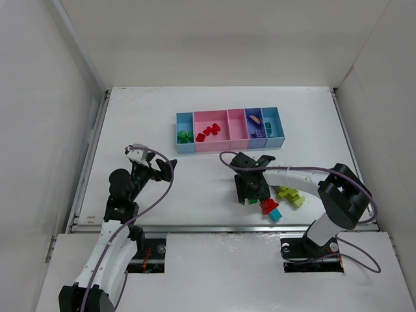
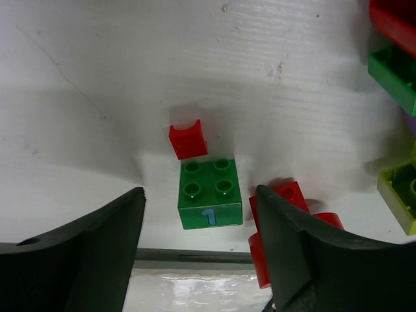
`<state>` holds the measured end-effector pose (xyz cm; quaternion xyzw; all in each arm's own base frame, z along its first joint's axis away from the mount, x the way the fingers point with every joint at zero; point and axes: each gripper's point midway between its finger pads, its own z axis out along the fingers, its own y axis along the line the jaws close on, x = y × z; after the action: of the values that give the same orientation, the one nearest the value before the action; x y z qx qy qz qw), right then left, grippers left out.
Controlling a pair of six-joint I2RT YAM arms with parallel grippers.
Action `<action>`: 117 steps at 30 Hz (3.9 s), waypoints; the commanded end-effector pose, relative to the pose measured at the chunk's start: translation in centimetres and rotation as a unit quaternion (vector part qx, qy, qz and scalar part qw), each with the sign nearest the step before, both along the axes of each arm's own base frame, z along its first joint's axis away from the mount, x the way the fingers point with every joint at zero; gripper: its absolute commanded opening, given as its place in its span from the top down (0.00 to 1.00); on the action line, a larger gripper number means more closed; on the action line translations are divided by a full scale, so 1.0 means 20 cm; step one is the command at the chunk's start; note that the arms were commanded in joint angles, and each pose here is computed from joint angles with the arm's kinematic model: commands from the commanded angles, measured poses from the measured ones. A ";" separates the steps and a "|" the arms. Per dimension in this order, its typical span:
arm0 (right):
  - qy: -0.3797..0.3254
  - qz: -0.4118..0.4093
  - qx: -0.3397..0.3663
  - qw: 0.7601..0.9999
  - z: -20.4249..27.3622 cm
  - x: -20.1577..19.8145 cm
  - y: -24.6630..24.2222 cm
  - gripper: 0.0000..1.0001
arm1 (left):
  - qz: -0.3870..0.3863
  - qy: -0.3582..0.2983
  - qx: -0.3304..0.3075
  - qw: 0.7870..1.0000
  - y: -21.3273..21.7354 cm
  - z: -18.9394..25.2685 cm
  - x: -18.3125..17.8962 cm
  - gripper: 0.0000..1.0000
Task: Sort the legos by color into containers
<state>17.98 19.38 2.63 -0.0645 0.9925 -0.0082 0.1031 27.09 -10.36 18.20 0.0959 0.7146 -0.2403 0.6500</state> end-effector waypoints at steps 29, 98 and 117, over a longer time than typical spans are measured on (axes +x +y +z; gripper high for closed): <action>-0.350 0.158 0.202 0.901 0.98 0.80 0.98 1.00 | 0.109 -0.034 -0.008 0.993 0.18 0.09 0.06 0.00; -0.080 -0.005 0.053 0.995 0.02 0.16 0.09 0.45 | 0.124 -0.035 0.001 0.992 0.21 0.11 0.07 0.00; -0.081 0.008 0.053 0.995 -0.05 0.23 0.08 0.93 | 0.124 -0.035 0.001 0.992 0.21 0.11 0.07 0.00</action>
<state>22.11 20.27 1.81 -0.0663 0.9805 0.0257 0.1835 28.32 -6.14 18.66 0.0083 0.7164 -0.1508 0.6811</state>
